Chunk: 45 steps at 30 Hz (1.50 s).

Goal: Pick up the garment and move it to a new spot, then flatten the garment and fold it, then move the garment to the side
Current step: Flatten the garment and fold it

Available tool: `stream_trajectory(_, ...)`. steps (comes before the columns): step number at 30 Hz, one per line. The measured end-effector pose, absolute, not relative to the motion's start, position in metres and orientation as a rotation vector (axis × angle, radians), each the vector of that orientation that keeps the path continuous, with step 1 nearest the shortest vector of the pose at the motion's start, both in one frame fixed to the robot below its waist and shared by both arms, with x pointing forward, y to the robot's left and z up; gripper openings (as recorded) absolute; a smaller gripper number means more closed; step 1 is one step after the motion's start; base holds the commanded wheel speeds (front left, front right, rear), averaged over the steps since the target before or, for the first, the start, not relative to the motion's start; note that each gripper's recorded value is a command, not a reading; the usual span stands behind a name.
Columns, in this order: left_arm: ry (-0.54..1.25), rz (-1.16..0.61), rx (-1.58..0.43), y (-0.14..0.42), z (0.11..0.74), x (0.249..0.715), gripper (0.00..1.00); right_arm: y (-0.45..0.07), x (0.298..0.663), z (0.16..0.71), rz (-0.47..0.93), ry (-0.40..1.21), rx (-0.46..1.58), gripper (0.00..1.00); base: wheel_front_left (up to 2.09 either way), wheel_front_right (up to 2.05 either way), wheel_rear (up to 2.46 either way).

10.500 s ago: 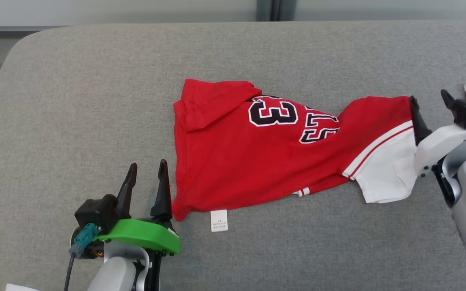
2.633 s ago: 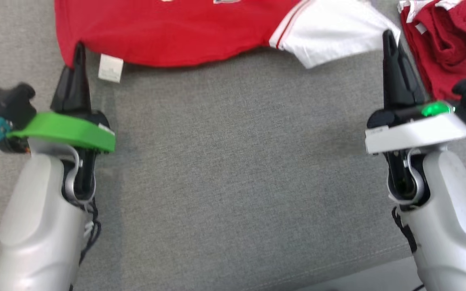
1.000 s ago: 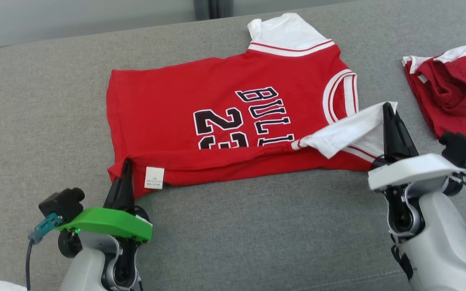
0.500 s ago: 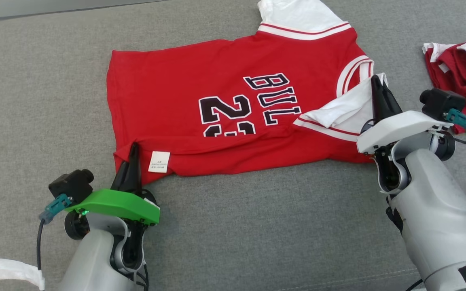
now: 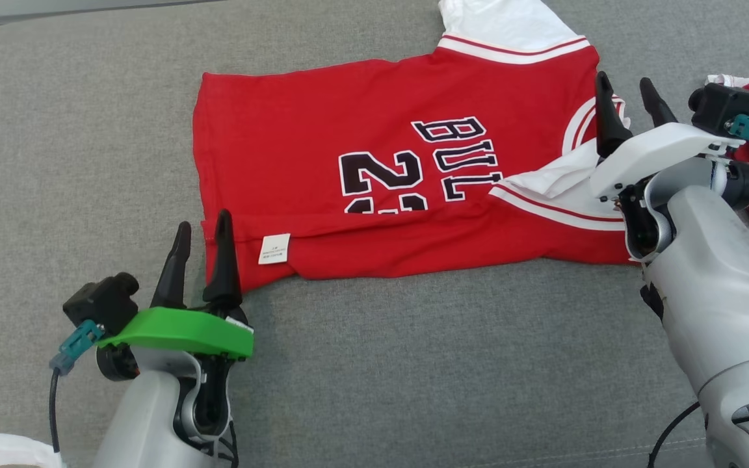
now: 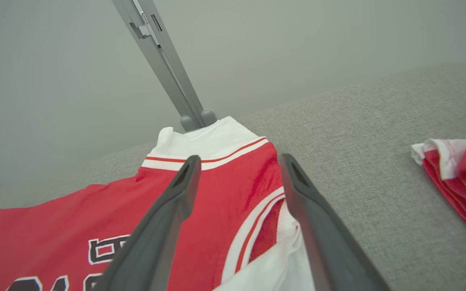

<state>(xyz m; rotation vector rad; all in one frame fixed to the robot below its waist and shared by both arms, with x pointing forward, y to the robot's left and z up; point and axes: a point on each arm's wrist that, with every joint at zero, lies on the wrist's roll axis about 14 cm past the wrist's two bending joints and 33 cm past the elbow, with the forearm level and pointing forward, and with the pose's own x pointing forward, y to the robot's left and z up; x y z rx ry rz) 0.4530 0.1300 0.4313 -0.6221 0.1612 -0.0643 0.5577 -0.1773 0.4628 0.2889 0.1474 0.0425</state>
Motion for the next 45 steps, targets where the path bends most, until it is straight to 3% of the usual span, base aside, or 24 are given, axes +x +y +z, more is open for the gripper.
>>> stream_trajectory(6,0.198,-0.067,-0.561,0.139,0.43,0.433,1.0,-0.183,0.558,0.502,0.082,0.037,0.193,1.0,0.0,0.0,0.0)
stream_trajectory(15,0.423,-0.085,-0.535,0.132,0.405,0.389,1.0,-0.171,0.5,0.498,0.135,0.01,0.139,1.0,0.0,0.0,0.0)
stream_trajectory(22,0.521,-0.075,-0.6,0.123,0.394,0.389,1.0,-0.186,0.457,0.48,0.088,0.038,0.135,1.0,0.0,0.0,0.0)
stream_trajectory(30,0.562,-0.041,-0.729,0.115,0.387,0.405,1.0,-0.202,0.432,0.462,0.023,0.1,0.128,1.0,0.0,0.0,0.0)
stream_trajectory(31,0.571,-0.036,-0.734,0.115,0.384,0.406,0.93,-0.203,0.43,0.46,0.019,0.11,0.122,1.0,0.0,0.0,0.0)
stream_trajectory(32,0.575,-0.033,-0.737,0.115,0.382,0.407,0.74,-0.204,0.428,0.457,0.014,0.123,0.124,1.0,0.0,0.0,0.0)
stream_trajectory(33,0.578,-0.031,-0.741,0.115,0.381,0.408,0.48,-0.204,0.427,0.454,0.01,0.136,0.128,1.0,0.0,0.0,0.0)
stream_trajectory(34,0.578,-0.026,-0.745,0.116,0.38,0.409,0.35,-0.205,0.425,0.449,0.002,0.157,0.13,1.0,0.0,0.0,0.0)
stream_trajectory(35,0.574,-0.019,-0.749,0.117,0.378,0.411,0.09,-0.206,0.424,0.444,-0.005,0.181,0.137,1.0,0.0,0.0,0.0)
stream_trajectory(36,0.571,-0.016,-0.752,0.118,0.378,0.412,0.0,-0.206,0.422,0.439,-0.009,0.204,0.141,1.0,0.0,0.0,0.0)
stream_trajectory(45,0.525,-0.011,-0.76,0.121,0.379,0.423,0.0,-0.213,0.423,0.403,-0.06,0.37,0.197,1.0,0.0,0.0,0.0)
